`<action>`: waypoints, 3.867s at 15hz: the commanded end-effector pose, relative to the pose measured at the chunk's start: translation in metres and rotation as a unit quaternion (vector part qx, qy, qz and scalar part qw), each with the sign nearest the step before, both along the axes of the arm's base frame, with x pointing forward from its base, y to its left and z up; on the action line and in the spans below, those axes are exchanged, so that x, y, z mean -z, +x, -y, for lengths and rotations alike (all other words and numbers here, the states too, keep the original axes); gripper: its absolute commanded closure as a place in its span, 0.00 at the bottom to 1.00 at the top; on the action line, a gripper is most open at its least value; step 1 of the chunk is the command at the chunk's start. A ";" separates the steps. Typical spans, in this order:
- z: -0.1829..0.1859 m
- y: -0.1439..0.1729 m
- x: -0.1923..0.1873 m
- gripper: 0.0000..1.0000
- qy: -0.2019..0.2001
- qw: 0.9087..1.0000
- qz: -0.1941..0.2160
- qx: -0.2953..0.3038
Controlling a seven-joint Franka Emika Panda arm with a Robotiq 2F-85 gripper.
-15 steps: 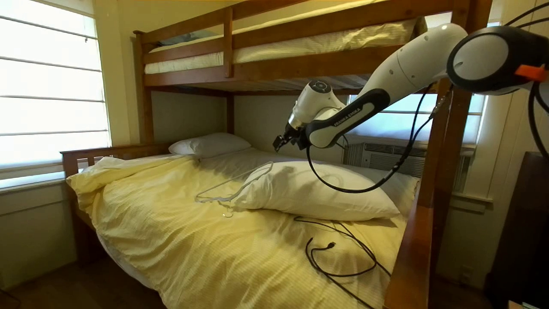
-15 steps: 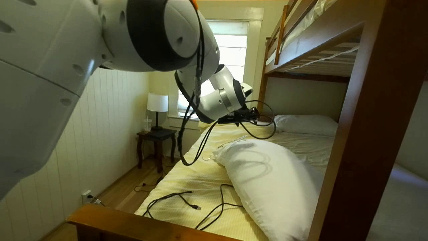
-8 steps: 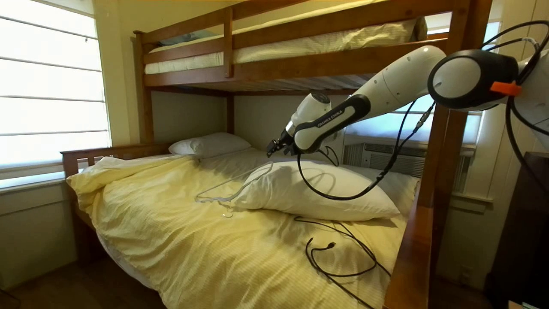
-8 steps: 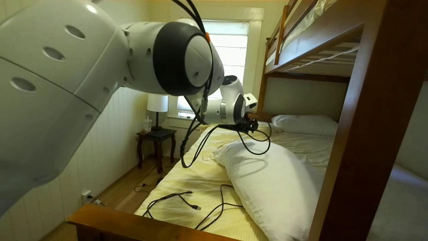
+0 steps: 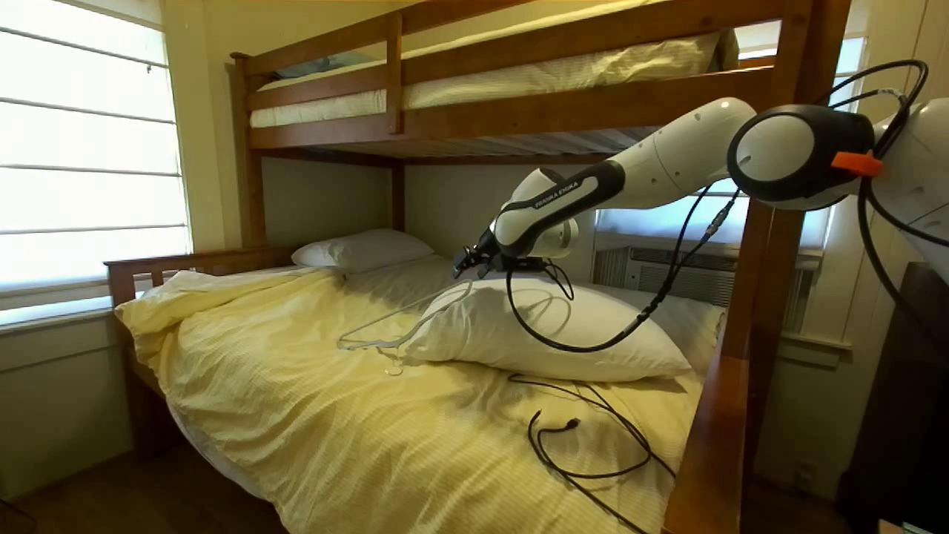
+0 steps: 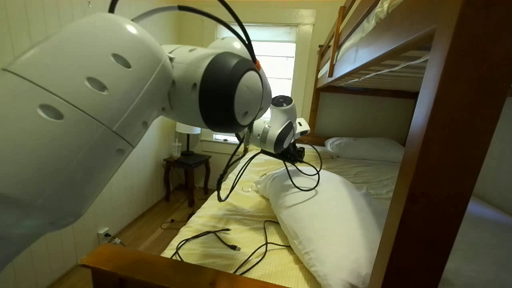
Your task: Push the hanger off the pillow, then move the pillow forward
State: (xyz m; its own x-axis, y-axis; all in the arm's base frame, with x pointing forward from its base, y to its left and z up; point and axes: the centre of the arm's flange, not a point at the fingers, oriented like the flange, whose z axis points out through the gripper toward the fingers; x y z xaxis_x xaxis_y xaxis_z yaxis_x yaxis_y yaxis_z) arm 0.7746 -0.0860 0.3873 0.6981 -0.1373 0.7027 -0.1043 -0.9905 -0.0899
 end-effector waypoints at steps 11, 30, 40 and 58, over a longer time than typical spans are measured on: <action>-0.002 0.017 0.011 0.16 0.003 0.997 -0.069 -0.023; 0.001 0.014 0.021 0.42 0.053 0.999 -0.008 0.001; -0.009 0.023 0.032 0.44 0.060 0.998 -0.029 -0.011; -0.050 0.078 0.047 0.58 0.071 0.994 -0.031 -0.082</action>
